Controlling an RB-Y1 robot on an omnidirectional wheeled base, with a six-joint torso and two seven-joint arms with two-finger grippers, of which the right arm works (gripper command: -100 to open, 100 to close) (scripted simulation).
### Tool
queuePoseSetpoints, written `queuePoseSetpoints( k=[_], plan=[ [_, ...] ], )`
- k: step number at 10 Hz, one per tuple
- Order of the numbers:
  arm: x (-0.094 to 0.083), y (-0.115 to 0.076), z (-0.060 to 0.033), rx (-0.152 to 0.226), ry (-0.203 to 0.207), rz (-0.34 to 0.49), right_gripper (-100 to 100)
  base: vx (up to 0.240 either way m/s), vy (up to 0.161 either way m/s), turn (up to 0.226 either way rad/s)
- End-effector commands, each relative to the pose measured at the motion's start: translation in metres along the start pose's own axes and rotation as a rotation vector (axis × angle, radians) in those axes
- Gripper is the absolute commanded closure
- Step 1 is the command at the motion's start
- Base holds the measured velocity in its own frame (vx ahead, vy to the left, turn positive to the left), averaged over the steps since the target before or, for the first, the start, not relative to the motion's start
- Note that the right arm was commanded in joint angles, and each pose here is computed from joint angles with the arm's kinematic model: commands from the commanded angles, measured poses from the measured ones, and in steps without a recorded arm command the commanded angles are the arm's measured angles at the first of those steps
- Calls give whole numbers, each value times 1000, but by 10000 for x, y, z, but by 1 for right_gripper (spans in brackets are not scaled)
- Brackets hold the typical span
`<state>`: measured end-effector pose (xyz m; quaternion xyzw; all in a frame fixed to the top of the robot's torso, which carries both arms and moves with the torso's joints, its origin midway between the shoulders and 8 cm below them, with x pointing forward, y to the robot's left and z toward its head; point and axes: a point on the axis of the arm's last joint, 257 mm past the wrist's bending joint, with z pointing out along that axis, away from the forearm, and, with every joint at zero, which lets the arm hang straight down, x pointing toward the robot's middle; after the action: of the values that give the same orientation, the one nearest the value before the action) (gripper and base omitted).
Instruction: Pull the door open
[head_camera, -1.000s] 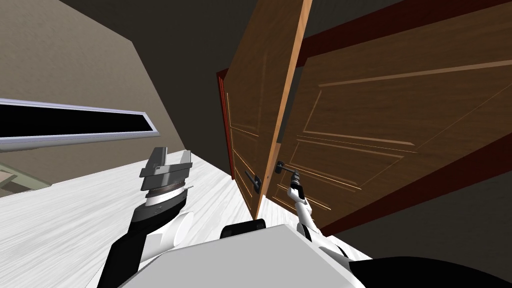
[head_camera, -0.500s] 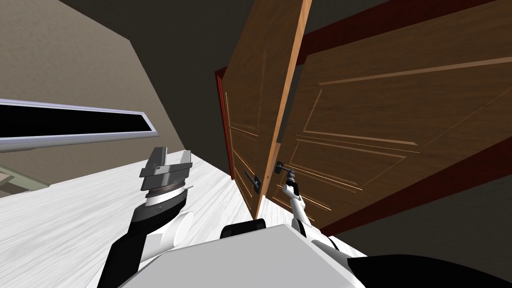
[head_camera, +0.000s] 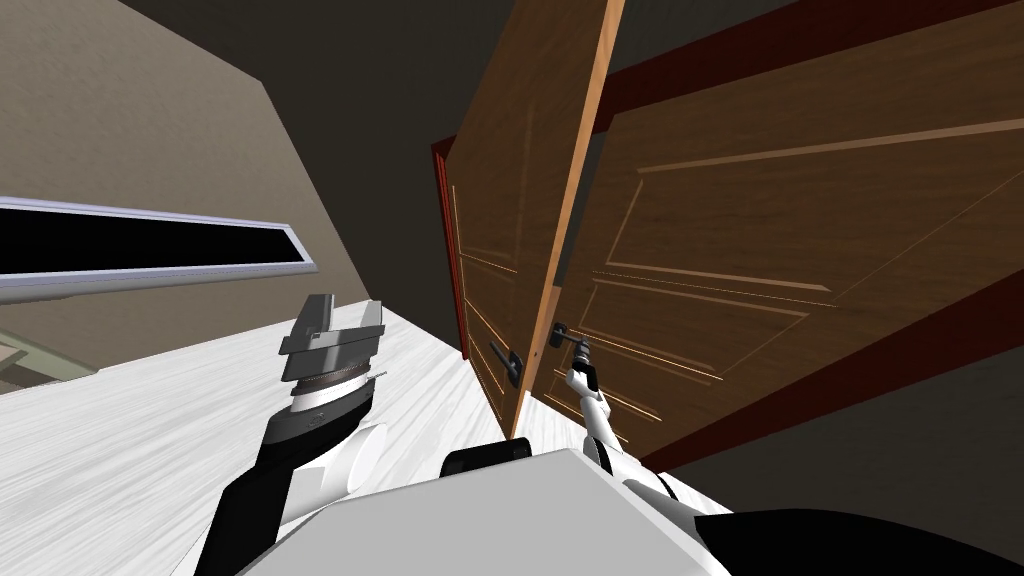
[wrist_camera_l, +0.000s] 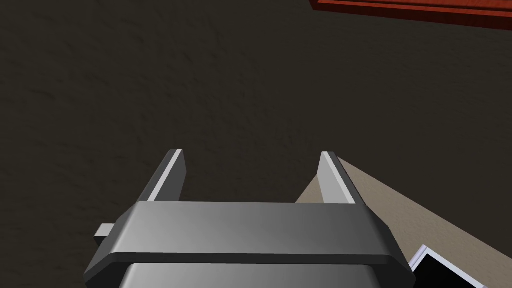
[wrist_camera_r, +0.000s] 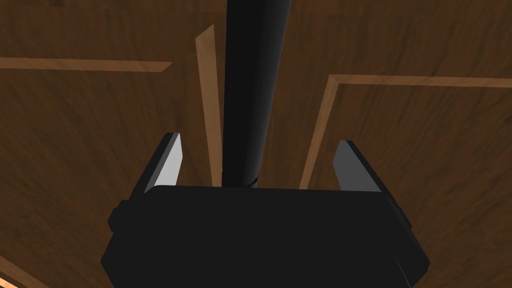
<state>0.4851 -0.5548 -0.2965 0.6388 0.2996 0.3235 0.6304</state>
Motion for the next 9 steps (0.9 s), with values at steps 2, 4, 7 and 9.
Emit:
queuePoseSetpoints(
  k=[2,4,7,9],
  plan=[
    [0,1,0,0,0,0,-100,1,11,-21],
    [-451,-18,-16,0,-67,-48,-100,-73,-4,-125],
    [-606,-20,-25,0,-101,-69,-100,-24,-2,-15],
    [-579,-30,-25,1,-110,-71,-100,2,-2,11]
  ],
)
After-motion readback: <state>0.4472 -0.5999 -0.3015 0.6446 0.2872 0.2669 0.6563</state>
